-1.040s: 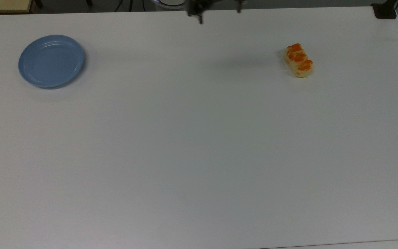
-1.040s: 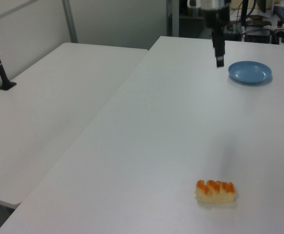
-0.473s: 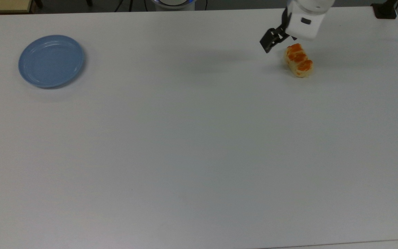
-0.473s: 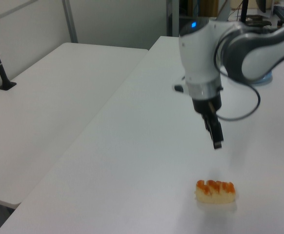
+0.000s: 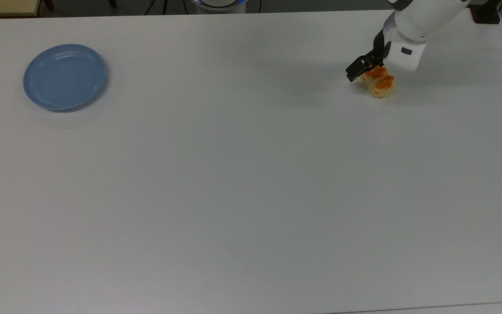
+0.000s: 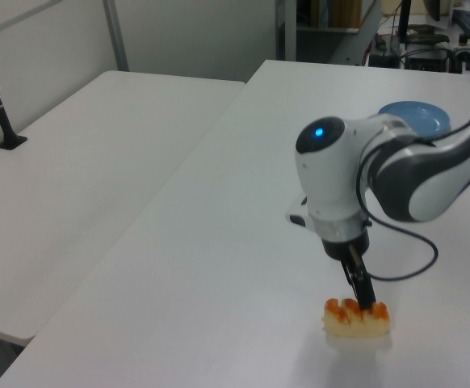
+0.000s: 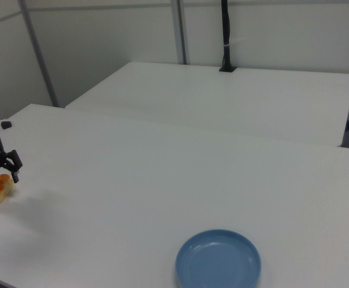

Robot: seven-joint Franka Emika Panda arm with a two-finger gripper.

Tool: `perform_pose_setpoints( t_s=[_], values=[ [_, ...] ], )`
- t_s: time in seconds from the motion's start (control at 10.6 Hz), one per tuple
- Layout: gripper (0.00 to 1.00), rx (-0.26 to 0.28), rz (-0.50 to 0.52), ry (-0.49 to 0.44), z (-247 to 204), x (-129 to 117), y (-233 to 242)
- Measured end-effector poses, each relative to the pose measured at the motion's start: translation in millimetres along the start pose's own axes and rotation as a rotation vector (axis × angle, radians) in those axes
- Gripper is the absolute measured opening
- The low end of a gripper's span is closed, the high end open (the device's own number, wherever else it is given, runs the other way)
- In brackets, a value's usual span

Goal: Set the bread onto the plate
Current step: 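Close the gripper on the orange-topped bread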

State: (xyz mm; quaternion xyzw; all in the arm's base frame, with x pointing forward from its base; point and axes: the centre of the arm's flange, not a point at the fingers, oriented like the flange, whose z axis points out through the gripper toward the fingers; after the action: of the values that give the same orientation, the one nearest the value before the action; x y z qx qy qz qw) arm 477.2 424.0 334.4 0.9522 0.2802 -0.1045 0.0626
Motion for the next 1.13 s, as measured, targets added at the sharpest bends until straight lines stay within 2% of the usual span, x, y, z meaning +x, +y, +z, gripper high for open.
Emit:
perform_pose_setpoints(
  t_s=[0.38,0.47,0.85,0.95,1.13],
  values=[
    [1.0,0.004,0.027,0.021,22.0,5.6,-44.7],
    [0.95,0.005,0.054,0.025,26.6,7.0,-51.3],
    [0.32,0.004,0.097,0.029,28.1,8.9,-60.6],
    [0.29,0.004,0.101,0.029,28.0,9.4,-58.7],
    [0.28,0.005,0.104,0.031,27.3,10.0,-56.8]
  ],
)
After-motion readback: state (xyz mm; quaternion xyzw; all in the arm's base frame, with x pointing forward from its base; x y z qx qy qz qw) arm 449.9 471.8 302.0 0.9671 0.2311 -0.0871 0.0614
